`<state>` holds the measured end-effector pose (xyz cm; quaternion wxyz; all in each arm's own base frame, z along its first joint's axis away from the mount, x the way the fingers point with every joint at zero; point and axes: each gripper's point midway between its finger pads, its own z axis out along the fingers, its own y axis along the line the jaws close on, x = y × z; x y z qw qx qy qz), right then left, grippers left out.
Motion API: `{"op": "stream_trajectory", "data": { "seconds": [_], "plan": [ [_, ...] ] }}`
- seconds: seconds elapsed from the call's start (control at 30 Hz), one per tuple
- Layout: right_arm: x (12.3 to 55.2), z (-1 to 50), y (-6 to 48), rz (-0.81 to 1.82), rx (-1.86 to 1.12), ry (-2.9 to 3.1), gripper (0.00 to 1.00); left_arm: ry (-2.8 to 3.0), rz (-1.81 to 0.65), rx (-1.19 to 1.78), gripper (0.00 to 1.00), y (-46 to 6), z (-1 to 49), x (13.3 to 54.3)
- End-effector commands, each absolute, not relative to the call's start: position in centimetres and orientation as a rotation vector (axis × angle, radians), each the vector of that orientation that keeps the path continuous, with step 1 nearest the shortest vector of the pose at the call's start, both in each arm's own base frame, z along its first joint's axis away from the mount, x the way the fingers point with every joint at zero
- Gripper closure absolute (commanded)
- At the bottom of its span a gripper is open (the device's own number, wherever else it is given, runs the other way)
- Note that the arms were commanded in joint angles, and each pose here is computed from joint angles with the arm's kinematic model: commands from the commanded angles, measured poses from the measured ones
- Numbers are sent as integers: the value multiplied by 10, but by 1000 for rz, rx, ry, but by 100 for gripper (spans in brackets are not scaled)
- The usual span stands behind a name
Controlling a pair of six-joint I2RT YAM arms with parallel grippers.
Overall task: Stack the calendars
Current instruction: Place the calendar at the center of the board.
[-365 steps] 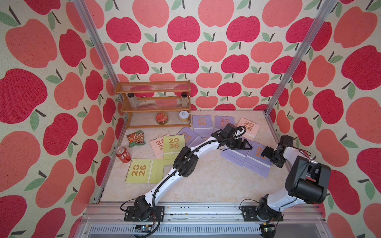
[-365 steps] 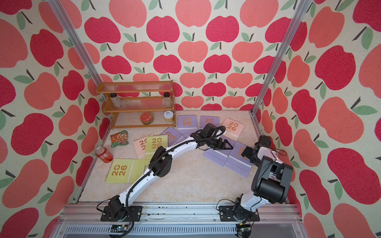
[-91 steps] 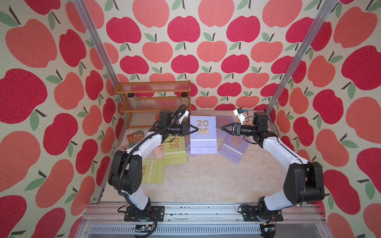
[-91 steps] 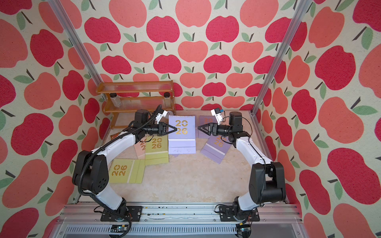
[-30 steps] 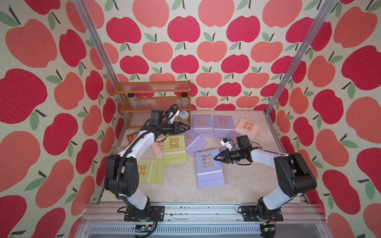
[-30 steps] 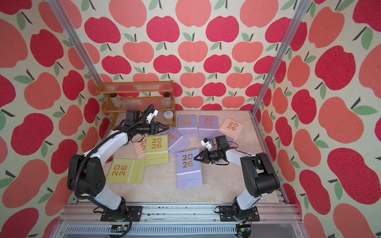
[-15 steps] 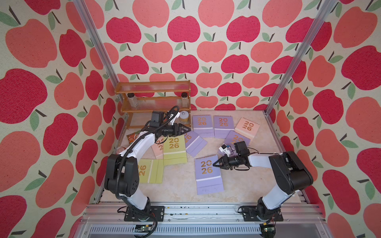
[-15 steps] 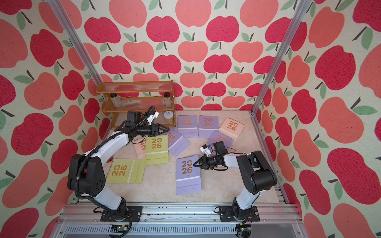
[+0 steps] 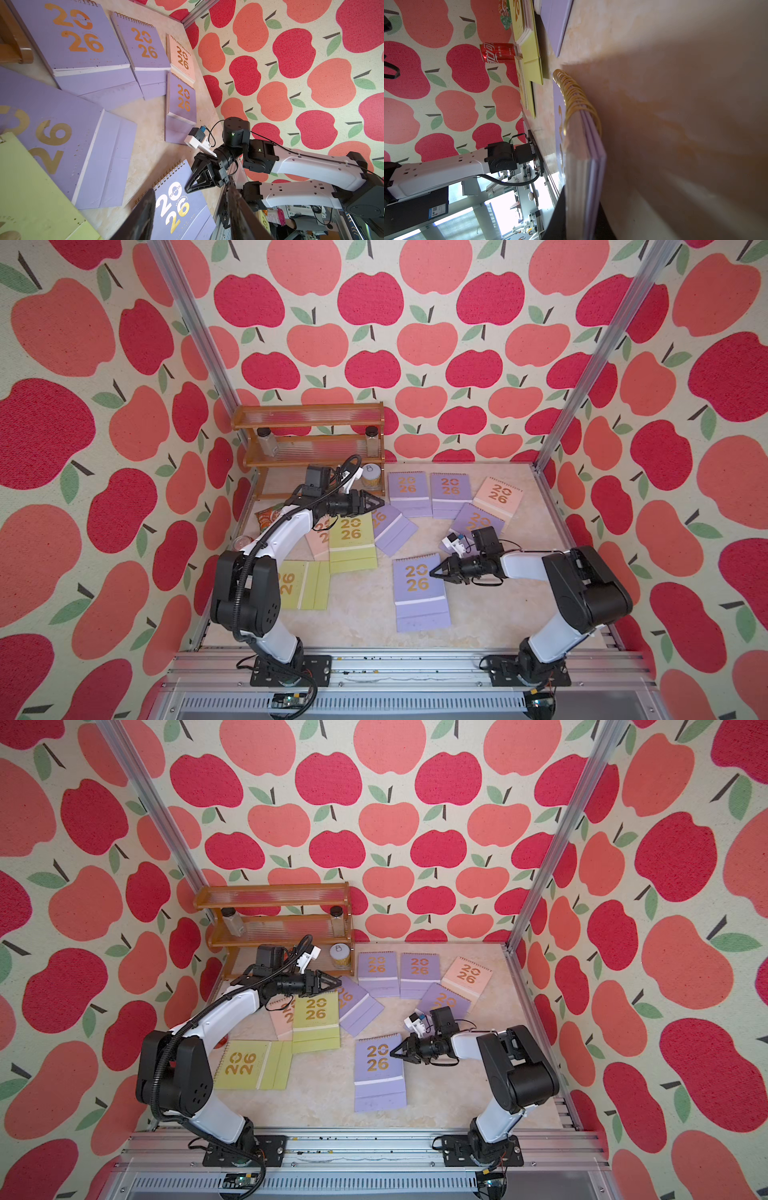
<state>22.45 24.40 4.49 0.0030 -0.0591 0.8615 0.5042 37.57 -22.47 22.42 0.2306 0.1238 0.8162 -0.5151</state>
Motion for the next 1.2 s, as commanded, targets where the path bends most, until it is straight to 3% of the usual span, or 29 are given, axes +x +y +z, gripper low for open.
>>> {"op": "stream_trajectory", "data": {
  "seconds": [0.0, 0.27, 0.4, 0.63, 0.73, 0.8, 1.0, 1.17],
  "plan": [
    [229, 0, 214, 1245, 25, 2853, 100, 2237, -1399, 376, 45, -225, 227, 370],
    [235, -8, 204, 1177, 93, 2870, 100, 2243, -1401, 376, 45, -225, 225, 370],
    [235, -10, 199, 1148, 114, 2875, 94, 2246, -1401, 378, 45, -226, 224, 369],
    [236, -10, 194, 1096, 89, 2897, 76, 2249, -1404, 376, 45, -228, 224, 371],
    [236, -10, 191, 1062, 67, 2915, 63, 2250, -1406, 382, 45, -230, 223, 370],
    [237, -8, 191, 1055, 58, 2913, 61, 2254, -1406, 379, 45, -230, 222, 371],
    [242, -4, 188, 1004, 38, 2914, 42, 2257, -1408, 381, 45, -232, 220, 371],
    [247, 7, 176, 868, 28, 2927, 33, 2258, -1404, 390, 45, -233, 221, 370]
  ]
}}
